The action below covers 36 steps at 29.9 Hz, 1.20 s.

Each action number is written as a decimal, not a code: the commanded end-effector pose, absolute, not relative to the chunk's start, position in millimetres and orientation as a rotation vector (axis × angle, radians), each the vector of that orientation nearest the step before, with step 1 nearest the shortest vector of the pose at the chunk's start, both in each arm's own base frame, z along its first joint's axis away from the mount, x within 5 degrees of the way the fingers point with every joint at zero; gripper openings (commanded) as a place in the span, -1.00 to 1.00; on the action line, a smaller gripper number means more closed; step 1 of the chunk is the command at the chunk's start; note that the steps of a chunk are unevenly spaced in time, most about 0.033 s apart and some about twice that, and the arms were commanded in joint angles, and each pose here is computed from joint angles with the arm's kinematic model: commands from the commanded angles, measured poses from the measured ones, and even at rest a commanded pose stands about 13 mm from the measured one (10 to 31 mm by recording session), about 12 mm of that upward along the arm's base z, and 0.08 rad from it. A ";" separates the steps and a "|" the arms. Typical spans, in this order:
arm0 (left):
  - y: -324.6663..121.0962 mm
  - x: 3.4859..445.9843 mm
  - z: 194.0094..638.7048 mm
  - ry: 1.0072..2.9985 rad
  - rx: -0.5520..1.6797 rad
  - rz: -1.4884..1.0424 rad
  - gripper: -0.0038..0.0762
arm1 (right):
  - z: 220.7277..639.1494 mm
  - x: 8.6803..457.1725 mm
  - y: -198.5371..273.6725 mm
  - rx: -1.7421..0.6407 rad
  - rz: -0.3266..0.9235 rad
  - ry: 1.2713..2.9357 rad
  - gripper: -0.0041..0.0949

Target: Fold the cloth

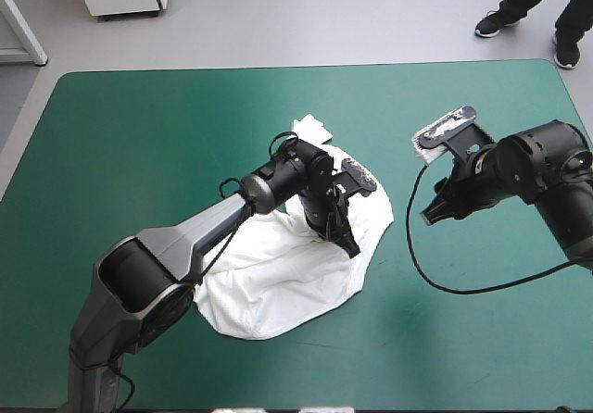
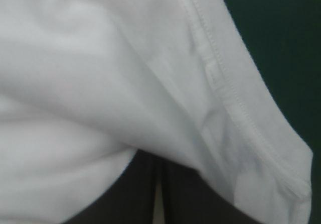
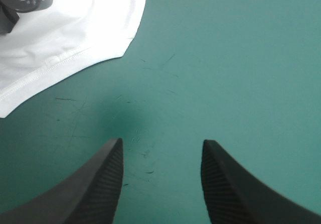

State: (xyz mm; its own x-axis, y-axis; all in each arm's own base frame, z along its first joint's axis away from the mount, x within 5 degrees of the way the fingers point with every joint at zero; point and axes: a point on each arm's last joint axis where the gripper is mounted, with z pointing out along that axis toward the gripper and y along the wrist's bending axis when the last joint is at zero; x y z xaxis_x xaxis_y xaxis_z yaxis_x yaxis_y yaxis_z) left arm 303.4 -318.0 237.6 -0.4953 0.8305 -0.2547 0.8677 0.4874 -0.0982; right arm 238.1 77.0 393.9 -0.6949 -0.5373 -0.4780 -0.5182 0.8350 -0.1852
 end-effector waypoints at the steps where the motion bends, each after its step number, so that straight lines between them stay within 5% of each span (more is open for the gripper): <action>1: -308.7 303.8 281.2 2.508 1.415 -0.360 -0.83 | 408.8 234.9 73.9 -0.743 -0.060 2.408 0.02; 8: -273.8 316.7 314.8 2.516 1.306 -0.307 0.08 | 409.0 235.0 73.9 -0.738 -0.058 2.407 0.02; 10: -258.3 315.5 330.5 2.514 1.264 -0.304 0.20 | 409.3 235.4 74.1 -0.736 -0.058 2.401 0.02; 20: -195.2 235.0 356.0 2.491 1.314 -0.255 0.21 | 409.8 235.9 75.3 -0.727 -0.041 2.393 0.00; 36: -192.7 138.7 276.4 2.455 1.761 -0.039 0.22 | 409.1 234.5 76.8 -0.710 -0.006 2.411 -0.03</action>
